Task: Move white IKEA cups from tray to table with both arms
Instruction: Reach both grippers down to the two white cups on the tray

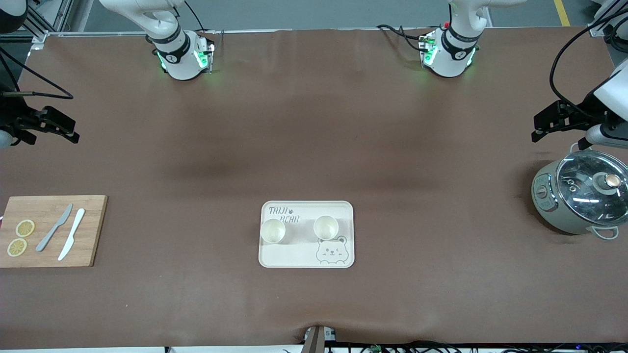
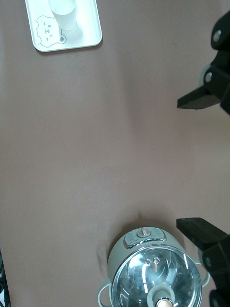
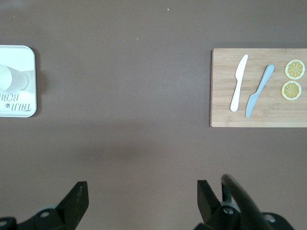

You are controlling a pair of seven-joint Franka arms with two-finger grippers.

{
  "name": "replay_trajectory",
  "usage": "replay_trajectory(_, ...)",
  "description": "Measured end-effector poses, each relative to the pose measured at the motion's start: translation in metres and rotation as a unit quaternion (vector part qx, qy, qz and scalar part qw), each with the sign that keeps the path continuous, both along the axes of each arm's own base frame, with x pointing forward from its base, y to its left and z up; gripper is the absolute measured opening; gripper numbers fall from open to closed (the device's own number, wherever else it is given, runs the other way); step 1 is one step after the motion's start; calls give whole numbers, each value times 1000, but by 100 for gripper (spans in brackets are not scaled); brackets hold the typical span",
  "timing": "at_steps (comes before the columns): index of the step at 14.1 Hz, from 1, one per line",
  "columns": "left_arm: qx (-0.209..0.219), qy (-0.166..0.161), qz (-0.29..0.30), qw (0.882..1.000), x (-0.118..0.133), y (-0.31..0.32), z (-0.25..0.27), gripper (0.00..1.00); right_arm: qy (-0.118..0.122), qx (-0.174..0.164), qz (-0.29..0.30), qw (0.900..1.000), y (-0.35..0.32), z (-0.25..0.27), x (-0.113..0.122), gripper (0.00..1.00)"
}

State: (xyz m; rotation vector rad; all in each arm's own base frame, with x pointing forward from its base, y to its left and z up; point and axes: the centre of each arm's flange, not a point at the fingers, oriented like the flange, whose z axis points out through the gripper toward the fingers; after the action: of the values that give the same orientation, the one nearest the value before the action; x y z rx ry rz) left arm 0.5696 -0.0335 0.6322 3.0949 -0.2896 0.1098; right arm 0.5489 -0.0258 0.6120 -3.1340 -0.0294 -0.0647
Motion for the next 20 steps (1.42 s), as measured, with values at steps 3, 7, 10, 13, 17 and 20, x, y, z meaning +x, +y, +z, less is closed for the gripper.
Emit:
replay_trajectory(3,0,0,-1,1000,0,-1,0,100,0,0,0,1000,0,0,0,100)
replay_trajectory(7,-3,32,5,999,8,-62,-36,100,3,0,0,1000,1,-1,0,100)
replay_trajectory(10,20,50,41,998,36,-165,-96,100,13,0,8,1000,10,-10,3,100)
replay_trajectory(13,24,50,74,996,60,-254,-149,100,14,6,-1,1000,39,-31,19,100)
replay_trajectory(17,-2,25,100,995,81,-305,-197,100,6,16,-10,1000,108,-84,51,100)
replay_trajectory(20,-22,6,94,995,79,-347,-235,100,0,34,-36,999,154,-125,69,100)
